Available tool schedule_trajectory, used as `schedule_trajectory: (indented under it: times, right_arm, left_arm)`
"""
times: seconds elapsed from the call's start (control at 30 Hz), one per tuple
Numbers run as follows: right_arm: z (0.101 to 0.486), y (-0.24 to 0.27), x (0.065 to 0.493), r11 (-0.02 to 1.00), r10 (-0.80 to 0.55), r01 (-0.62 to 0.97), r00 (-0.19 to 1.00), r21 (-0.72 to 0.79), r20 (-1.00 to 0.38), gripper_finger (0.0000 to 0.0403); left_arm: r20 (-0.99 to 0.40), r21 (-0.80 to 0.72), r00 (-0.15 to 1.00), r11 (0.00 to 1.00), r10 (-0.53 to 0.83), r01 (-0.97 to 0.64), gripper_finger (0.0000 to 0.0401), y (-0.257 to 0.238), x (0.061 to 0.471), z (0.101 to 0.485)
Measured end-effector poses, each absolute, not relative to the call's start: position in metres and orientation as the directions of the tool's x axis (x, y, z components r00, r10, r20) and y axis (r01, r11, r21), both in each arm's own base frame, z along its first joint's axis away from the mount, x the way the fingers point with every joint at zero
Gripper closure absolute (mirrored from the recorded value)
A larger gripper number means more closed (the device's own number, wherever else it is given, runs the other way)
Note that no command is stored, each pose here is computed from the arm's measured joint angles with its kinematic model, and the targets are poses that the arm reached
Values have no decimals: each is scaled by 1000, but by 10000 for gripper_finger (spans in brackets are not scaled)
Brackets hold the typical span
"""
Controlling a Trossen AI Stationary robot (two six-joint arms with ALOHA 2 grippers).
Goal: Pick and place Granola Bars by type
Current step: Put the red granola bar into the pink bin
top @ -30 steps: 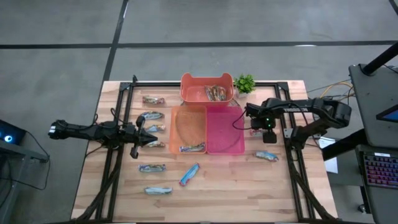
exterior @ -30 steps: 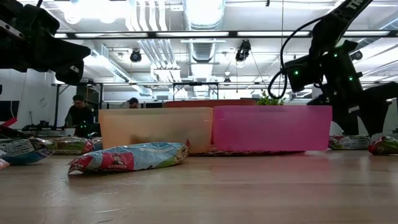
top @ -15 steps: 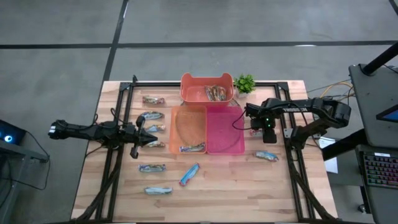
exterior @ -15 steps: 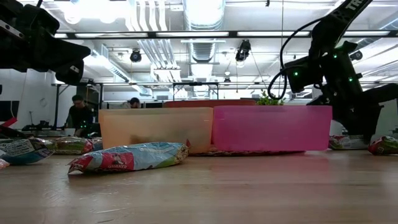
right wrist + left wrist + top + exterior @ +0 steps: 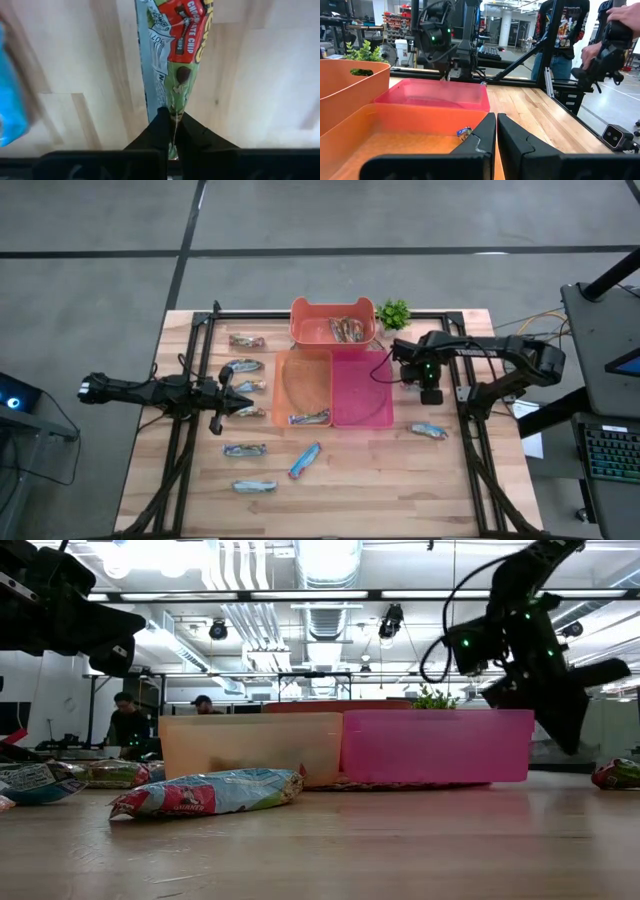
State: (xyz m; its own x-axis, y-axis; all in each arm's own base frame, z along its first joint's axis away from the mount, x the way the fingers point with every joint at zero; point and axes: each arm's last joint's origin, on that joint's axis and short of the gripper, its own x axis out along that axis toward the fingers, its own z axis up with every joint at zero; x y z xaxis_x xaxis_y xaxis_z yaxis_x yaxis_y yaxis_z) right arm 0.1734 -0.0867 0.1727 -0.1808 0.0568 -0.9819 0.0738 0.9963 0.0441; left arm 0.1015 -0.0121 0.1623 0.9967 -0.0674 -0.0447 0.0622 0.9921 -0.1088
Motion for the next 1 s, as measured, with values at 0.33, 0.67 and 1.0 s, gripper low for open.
schedule_trajectory:
  times: [0.33,0.67,1.0]
  right_arm:
    - [225,-89,182,983,95,178,-233,54,-968,394]
    - [262,-64,194,973,121,223,-247,65,-961,395]
    - [282,-36,233,959,173,253,-169,128,-970,395]
  left_arm:
    - [-45,-109,997,992,-68,62,401,-12,101,162]
    - [-45,-109,997,992,-68,63,401,-12,101,162]
    - [-44,-109,997,992,-68,63,401,-12,101,162]
